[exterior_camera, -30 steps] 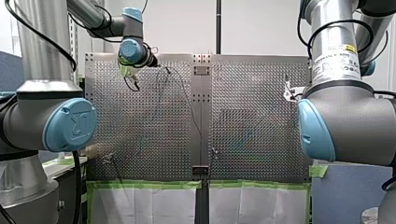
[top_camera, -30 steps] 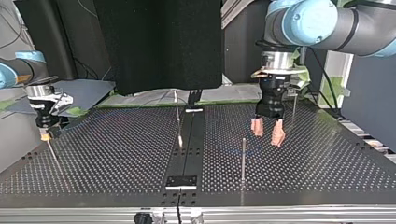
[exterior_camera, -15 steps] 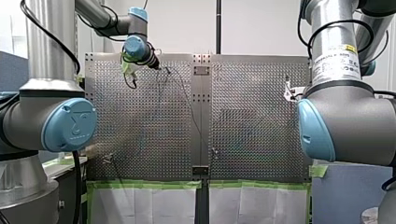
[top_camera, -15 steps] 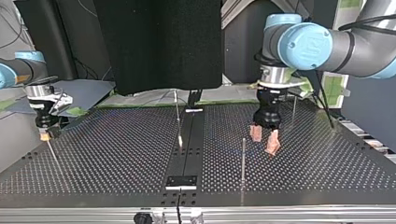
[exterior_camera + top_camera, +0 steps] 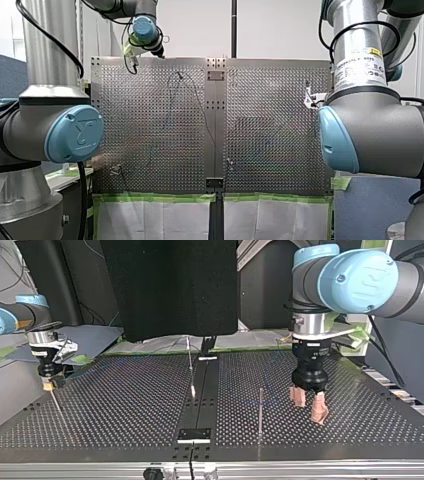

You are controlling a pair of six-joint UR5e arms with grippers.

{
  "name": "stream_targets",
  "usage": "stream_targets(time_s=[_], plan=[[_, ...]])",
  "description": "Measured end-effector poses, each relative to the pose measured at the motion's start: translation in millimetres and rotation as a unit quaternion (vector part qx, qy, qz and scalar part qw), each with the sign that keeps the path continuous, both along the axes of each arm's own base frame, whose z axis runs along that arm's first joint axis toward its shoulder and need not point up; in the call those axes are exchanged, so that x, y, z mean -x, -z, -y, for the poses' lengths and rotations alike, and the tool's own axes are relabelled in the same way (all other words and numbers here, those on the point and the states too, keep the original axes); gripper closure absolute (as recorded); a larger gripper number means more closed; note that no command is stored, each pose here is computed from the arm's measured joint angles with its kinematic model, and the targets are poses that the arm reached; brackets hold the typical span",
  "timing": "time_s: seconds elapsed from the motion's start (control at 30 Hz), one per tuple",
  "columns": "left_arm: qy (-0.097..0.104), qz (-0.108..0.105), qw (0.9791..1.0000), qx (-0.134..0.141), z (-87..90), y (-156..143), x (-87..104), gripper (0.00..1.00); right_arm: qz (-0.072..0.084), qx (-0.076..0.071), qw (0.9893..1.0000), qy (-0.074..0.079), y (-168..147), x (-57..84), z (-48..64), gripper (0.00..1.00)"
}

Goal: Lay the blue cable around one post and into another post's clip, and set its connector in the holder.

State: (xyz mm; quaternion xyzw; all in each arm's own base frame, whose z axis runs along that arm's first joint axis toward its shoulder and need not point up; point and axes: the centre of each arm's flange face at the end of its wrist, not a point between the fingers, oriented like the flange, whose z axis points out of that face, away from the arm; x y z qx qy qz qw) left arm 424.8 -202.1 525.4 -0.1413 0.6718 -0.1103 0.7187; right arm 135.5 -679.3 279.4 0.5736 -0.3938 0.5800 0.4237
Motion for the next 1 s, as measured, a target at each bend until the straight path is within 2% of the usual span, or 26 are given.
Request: stream_targets(time_s=[0.17,0.27,0.37,0.47,0.57,0.77,0.97,1.0], plan=[[0.0,-0.005,0.9996,-0.026,0.3,-16,0.9,0.0,0.0,0.0,1.0,0.0,0,0.0,0.1,0.0],[0.002,-0.017,0.9989,-0.044,1.5,-17,2.3,0.0,0.0,0.0,1.0,0.0,0,0.4,0.1,0.0],[0.008,-0.035,0.9973,-0.064,4.3,-13,3.6,0.0,0.0,0.0,1.0,0.001,0,0.8,0.2,0.0],[0.013,-0.054,0.9948,-0.085,7.4,-6,5.5,0.0,0.0,0.0,1.0,0.001,0,0.9,0.2,0.0],[0.021,-0.072,0.9917,-0.105,10.4,-2,8.6,0.0,0.0,0.0,1.0,0.001,0,1.0,0.1,0.0],[0.046,-0.1,0.9839,-0.141,15.5,4,16.3,0.0,0.0,0.0,1.0,0.001,0,1.1,0.2,0.0],[0.059,-0.129,0.9736,-0.178,16.1,9,23.8,0.0,0.001,0.0,1.0,0.002,0,2.2,0.6,0.0],[0.061,-0.135,0.9714,-0.185,16.0,10,25.3,0.0,0.001,0.0,1.0,0.002,0,2.4,0.6,0.0]])
